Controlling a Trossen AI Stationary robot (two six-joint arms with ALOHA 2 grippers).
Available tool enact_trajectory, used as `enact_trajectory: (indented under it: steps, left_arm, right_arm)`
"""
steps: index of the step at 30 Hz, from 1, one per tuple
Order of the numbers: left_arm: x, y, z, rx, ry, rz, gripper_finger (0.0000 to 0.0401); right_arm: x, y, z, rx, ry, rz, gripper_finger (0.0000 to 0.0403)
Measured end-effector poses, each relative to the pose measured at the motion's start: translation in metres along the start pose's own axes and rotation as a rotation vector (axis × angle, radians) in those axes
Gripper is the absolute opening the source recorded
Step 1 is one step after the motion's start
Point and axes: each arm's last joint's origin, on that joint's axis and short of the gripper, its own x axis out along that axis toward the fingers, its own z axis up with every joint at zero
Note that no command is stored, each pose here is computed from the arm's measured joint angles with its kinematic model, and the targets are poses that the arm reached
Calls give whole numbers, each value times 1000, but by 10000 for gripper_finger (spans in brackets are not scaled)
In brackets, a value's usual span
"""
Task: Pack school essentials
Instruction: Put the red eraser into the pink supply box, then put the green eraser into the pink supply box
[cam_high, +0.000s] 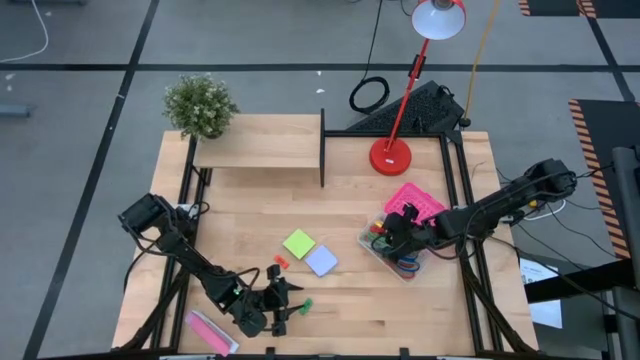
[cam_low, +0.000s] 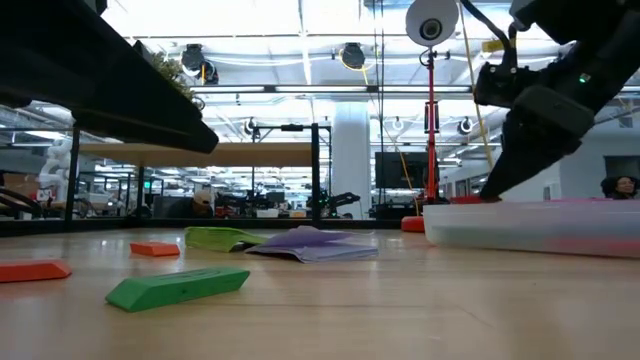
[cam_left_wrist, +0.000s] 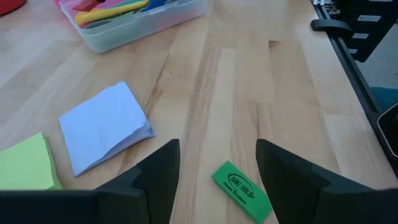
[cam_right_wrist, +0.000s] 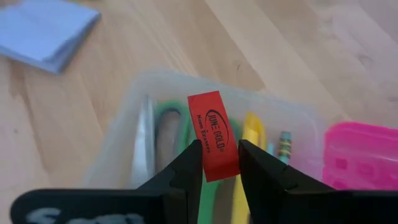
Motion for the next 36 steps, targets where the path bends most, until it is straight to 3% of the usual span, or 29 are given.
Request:
enact_trajectory:
  steps: [18, 30, 36]
  left_arm:
    - [-1, -2, 0, 0, -5, -14, 214]
    - [-1, -2, 0, -7, -4, -16, 214]
    - [-1, -2, 0, -1, -3, -16, 214]
  right_arm:
    - [19, 3, -4, 143, 9, -55, 94]
    - [19, 2, -4, 169, 10, -63, 168]
    - [12, 2, 0, 178, -12, -34, 175]
